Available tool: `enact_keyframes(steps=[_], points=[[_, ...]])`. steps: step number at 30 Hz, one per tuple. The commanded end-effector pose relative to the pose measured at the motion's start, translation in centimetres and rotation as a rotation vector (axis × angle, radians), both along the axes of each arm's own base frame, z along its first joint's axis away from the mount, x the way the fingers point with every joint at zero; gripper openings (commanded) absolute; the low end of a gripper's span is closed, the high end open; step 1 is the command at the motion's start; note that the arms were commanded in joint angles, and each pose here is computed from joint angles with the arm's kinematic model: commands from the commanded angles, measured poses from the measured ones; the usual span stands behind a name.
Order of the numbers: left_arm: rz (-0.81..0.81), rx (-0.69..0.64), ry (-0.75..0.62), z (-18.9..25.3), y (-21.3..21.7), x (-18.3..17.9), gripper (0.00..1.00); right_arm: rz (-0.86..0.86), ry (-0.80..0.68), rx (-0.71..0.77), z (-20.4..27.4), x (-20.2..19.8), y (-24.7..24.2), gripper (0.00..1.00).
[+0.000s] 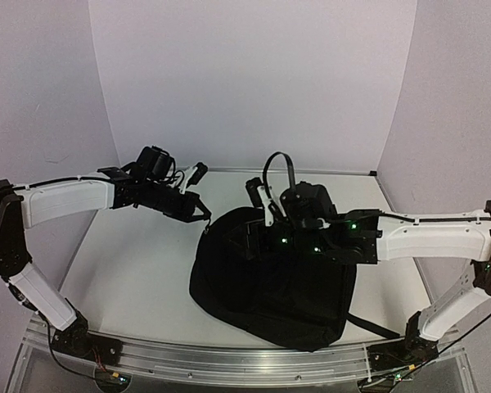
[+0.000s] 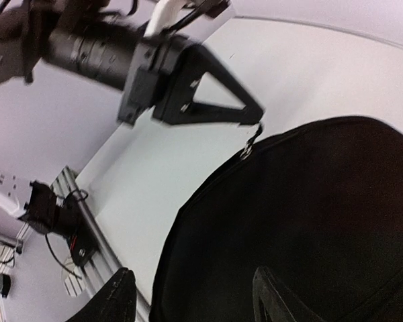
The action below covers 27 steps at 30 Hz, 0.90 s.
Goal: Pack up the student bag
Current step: Zip the student bag at the center of the board.
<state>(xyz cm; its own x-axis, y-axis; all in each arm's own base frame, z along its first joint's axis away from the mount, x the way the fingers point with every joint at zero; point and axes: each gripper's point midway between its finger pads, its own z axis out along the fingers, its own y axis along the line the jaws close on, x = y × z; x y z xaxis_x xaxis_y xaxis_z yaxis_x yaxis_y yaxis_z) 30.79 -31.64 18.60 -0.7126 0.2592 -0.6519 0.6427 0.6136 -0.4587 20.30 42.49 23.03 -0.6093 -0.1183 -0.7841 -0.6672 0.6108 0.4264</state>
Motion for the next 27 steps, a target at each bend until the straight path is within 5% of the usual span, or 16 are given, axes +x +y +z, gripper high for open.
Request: enact_keyframes(steps=[1,8,27], points=[[-0.024,-0.043,-0.058,4.5,-0.1,-0.1,0.0,-0.003,-0.08,0.129,2.7,3.1,2.1,0.6],[-0.035,-0.013,-0.033,4.6,0.2,-0.5,0.0,0.015,-0.114,0.126,0.8,5.9,4.7,0.58],[-0.056,-0.03,-0.015,4.6,-0.2,-0.9,0.0,-0.024,-0.153,0.051,-4.3,11.5,8.5,0.29]])
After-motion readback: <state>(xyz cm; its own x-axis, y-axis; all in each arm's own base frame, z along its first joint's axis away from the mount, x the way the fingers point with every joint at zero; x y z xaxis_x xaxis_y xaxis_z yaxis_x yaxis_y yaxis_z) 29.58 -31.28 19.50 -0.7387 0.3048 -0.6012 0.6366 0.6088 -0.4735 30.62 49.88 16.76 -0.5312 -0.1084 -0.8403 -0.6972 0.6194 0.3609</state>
